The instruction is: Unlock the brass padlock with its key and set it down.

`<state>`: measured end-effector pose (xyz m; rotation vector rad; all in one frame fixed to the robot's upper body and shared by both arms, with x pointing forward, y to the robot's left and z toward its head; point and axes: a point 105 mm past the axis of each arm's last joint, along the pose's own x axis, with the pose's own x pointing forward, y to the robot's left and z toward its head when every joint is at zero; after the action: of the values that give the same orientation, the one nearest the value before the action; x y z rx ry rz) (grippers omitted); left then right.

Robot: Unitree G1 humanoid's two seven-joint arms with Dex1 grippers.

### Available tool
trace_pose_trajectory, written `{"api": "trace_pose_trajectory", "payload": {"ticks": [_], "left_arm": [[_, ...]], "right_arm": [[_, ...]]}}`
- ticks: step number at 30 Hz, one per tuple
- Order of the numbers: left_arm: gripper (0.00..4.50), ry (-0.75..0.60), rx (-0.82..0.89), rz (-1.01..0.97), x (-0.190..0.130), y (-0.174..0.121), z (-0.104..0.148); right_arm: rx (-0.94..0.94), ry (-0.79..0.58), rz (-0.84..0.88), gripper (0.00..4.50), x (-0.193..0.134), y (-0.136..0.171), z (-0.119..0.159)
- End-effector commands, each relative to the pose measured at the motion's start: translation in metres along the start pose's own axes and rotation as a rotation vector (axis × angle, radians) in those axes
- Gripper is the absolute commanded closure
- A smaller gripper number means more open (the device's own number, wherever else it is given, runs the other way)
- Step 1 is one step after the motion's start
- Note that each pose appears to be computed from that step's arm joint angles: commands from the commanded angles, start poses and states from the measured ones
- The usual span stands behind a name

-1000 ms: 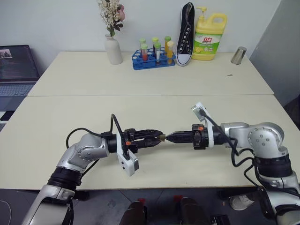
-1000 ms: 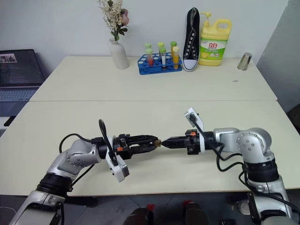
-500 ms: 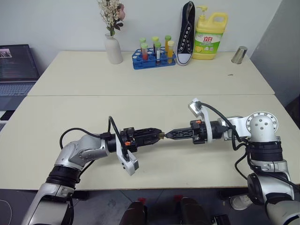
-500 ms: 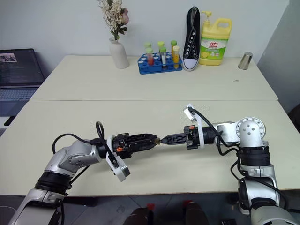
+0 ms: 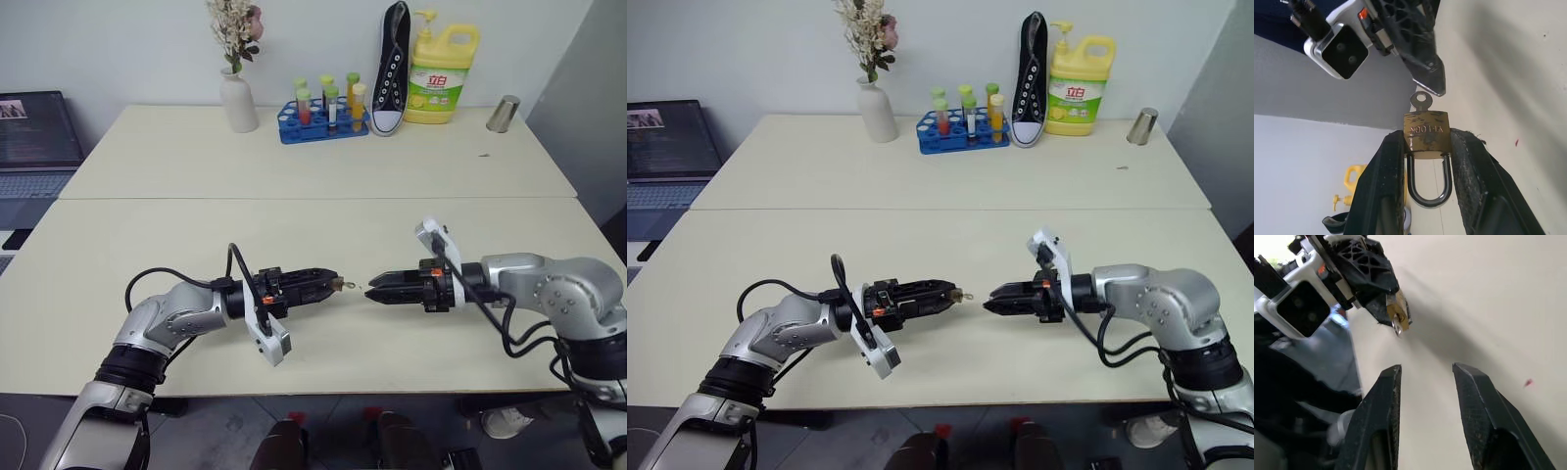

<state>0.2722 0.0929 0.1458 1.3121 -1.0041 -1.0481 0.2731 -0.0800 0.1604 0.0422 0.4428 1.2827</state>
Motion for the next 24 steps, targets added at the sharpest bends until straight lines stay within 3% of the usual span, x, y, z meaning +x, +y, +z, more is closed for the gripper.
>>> {"api": "trace_pose_trajectory", "payload": {"ticks": [1, 13, 21, 24], "left_arm": [[3.53, -0.035, 0.018, 0.035, 0.003, 0.010, 0.006], [3.53, -0.058, 0.015, 0.037, 0.009, 0.012, 0.004], [3.53, -0.058, 0.013, 0.036, 0.009, 0.011, 0.004], [3.53, -0.056, 0.009, 0.035, 0.008, 0.010, 0.005]], "right_arm": [[-0.142, -0.087, 0.017, 2.79, 0.006, 0.012, 0.018], [-0.164, -0.080, 0.041, 2.79, 0.031, 0.015, 0.010], [-0.142, -0.094, 0.058, 2.79, 0.032, 0.015, 0.012], [-0.126, -0.106, 0.061, 3.36, 0.031, 0.014, 0.014]]}}
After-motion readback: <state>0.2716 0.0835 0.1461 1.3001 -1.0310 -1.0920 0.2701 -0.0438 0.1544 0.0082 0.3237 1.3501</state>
